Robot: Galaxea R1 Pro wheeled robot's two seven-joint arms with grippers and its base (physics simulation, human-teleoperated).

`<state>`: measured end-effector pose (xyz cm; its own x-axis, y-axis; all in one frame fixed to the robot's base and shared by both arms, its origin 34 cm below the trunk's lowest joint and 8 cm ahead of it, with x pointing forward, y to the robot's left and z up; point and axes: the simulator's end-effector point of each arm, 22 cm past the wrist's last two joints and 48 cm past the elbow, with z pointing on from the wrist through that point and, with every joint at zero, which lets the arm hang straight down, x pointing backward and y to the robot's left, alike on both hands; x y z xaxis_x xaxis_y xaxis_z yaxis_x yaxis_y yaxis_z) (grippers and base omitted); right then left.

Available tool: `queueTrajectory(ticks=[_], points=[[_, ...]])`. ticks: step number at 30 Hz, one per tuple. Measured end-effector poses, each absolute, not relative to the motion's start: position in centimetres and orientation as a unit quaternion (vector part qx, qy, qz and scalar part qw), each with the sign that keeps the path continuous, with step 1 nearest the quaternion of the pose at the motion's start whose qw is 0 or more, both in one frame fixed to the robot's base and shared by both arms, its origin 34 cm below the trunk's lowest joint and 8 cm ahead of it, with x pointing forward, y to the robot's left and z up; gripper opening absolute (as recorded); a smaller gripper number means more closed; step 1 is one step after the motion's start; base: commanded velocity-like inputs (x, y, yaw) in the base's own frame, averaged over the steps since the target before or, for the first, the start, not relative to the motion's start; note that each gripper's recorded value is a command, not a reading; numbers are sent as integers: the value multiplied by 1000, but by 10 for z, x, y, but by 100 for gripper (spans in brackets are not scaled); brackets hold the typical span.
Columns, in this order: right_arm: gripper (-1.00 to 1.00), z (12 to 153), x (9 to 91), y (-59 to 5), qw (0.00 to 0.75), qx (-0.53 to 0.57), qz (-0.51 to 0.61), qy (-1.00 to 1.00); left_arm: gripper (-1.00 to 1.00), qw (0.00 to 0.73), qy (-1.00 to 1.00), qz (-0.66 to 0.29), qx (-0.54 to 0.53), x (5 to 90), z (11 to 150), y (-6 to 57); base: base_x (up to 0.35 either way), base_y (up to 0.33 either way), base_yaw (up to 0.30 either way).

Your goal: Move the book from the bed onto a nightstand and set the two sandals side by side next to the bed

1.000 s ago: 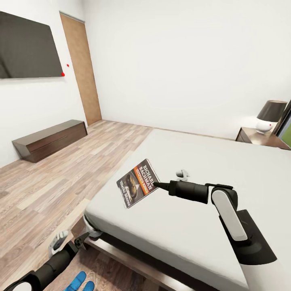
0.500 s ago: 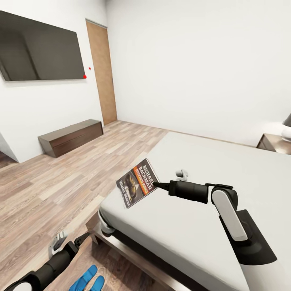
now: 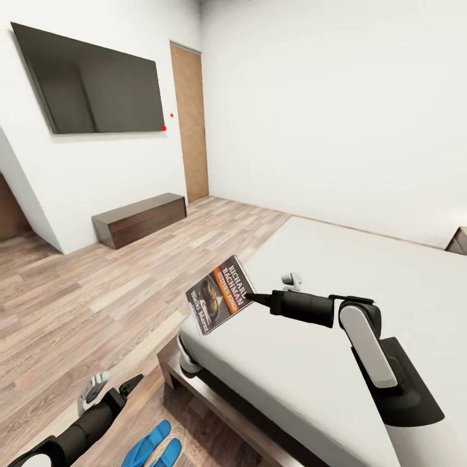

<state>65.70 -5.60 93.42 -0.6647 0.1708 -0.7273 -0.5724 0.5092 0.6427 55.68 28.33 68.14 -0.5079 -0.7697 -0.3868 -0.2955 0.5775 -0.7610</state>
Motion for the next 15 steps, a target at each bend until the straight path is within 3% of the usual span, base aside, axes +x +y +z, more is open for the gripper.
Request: queueTrajectory(ticks=[9, 15], points=[[-100, 937, 655, -55, 390, -132, 478, 776, 100, 374, 806, -321, -329, 557, 685, 283, 0, 0, 226], [-100, 938, 654, -56, 389, -131, 481, 775, 100, 374, 805, -322, -329, 558, 685, 282, 0, 0, 60]])
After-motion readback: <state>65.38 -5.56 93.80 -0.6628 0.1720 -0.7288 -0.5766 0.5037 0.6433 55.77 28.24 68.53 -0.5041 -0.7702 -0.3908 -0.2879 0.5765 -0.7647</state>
